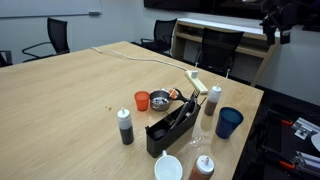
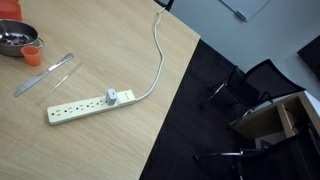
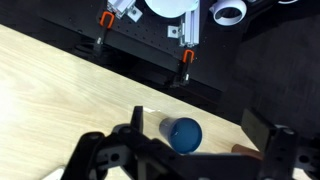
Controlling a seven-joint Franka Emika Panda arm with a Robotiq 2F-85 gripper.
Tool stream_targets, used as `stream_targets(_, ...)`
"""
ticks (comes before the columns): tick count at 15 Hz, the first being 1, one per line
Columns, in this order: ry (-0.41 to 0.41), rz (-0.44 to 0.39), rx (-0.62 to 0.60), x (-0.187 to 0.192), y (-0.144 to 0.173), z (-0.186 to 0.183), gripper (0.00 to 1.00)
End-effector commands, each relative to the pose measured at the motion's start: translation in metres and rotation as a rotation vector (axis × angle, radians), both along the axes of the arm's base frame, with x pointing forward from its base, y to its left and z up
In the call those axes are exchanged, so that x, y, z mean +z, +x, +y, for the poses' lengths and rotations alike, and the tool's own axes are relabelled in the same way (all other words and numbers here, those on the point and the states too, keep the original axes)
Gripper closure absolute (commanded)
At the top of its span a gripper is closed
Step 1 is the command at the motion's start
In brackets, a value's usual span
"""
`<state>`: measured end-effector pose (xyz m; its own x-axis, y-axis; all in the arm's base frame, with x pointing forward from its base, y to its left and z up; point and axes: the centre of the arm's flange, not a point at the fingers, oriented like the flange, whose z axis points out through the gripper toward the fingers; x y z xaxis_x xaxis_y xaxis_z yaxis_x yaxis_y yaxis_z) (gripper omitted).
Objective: Remove one fork from the basket and put it on the table
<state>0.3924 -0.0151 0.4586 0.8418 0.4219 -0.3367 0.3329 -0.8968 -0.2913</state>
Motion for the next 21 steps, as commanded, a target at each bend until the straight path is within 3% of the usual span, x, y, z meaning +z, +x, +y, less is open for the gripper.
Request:
stream_targets(1,0.069,0.032,0.145,-0.025,0.044,0.027,0.00)
stream_targets(7,0.178,0.067,0.429,-0.050,0.080,0.082,0.00)
stream_targets(8,0.136,0.045,0.368,-0.056,0.068,0.080,0.00)
stream_targets(16,0.146,0.057,0.422,-0.055,0.076,0.087,0.00)
stream_targets(21,0.127,-0.010,0.608,-0.063,0.114,0.142,0.00)
